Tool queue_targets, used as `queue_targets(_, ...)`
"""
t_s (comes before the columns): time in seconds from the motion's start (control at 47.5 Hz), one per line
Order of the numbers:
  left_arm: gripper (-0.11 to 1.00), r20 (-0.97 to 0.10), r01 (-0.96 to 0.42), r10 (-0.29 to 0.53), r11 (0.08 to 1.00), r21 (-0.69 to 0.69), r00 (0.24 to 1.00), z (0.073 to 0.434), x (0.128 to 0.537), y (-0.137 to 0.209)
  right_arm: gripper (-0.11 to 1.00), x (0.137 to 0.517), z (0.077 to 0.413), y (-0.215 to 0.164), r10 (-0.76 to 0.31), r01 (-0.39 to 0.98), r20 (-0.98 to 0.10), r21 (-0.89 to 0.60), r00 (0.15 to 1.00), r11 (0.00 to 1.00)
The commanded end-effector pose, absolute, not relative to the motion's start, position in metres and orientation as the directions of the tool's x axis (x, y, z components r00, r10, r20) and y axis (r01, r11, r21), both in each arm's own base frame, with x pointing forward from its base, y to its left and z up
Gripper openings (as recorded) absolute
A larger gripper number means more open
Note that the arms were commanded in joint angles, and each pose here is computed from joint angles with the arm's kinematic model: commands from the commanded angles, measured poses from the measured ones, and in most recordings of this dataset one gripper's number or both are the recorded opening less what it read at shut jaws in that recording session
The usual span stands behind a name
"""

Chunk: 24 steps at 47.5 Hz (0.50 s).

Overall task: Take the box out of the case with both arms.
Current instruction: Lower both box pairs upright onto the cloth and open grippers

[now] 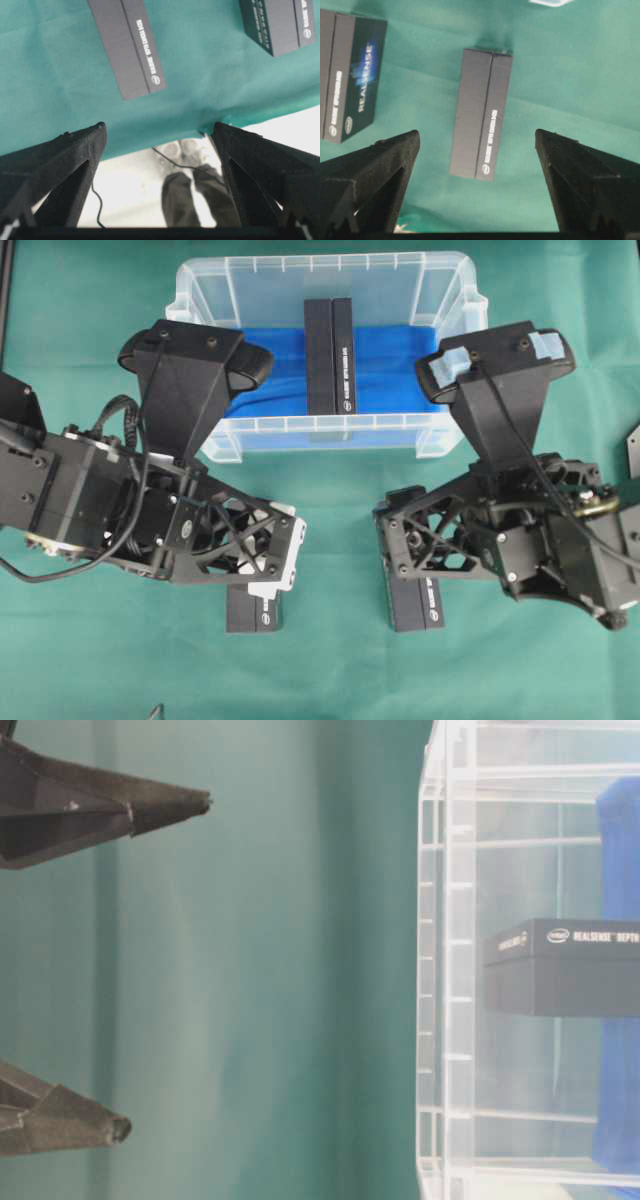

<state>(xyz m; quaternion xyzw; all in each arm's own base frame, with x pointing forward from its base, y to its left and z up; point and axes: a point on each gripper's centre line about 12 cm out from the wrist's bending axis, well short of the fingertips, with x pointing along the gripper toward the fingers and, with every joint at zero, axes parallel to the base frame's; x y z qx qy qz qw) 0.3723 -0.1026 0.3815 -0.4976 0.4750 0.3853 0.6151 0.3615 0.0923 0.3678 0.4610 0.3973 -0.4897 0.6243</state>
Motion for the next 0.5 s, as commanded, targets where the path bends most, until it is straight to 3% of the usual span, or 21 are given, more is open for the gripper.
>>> queue_targets(0.0,0.91,-0.959,-0.938,-0.004,0.205,-0.279,0.284,0.394,0.369,-0.102,0.92,0.355,0.386,0.089,-0.232,0.967,-0.94,0.237,0.251,0.09)
queue_targets(0.484,0.91,-0.959,-0.936,-0.009,0.217,-0.278,0.282,0.395,0.357,-0.104,0.92,0.348,0.39,0.092,-0.21,0.966,-0.945,0.233,0.252,0.11)
